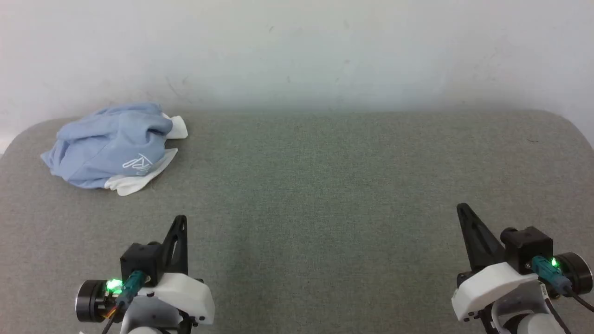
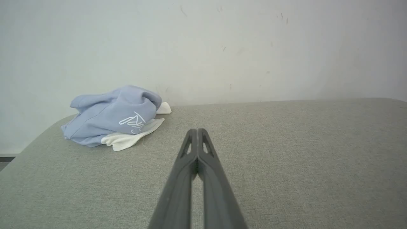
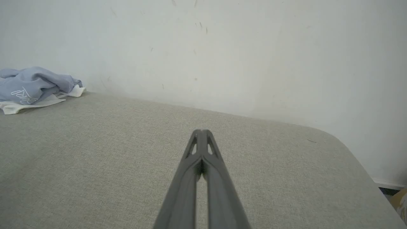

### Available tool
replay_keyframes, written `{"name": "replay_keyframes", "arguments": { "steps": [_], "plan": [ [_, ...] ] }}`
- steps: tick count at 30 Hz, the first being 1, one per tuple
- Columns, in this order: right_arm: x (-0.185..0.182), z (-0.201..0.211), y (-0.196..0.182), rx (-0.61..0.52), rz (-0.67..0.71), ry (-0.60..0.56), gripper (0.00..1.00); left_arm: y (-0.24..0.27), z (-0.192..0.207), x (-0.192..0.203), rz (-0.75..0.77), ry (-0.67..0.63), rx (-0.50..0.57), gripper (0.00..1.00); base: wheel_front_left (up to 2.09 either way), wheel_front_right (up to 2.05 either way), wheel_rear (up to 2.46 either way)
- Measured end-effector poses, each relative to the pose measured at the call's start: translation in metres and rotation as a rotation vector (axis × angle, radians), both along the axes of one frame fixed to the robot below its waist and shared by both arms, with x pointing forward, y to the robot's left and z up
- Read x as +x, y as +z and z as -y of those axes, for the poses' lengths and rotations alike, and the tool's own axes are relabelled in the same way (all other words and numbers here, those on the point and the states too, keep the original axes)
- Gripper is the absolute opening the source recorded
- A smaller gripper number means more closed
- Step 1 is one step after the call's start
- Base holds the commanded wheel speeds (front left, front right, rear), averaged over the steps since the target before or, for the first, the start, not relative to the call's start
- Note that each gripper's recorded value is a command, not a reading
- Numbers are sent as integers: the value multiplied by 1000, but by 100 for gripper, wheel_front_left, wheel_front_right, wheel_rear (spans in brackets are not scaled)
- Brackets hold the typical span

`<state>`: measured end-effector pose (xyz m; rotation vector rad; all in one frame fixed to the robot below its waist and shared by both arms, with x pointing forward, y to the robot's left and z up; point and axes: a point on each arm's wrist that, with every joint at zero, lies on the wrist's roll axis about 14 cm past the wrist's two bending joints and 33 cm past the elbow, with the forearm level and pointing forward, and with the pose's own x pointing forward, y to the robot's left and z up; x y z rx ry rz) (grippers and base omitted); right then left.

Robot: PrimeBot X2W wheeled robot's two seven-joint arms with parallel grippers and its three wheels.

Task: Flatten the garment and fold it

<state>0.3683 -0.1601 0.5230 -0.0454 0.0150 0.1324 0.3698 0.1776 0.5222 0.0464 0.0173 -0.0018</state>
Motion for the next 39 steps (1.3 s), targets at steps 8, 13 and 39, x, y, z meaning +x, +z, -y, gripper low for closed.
{"name": "replay_keyframes", "arguments": {
  "steps": [8,13,39],
  "plan": [
    [0,0,0,0,0,0,0,0,0,0,0,0,0,0,0,0,0],
    [0,0,0,0,0,0,0,0,0,0,0,0,0,0,0,0,0],
    [0,0,-1,4,4,2,100,-1,1,0,3,-2,-5,100,0,0,0]
  ]
}}
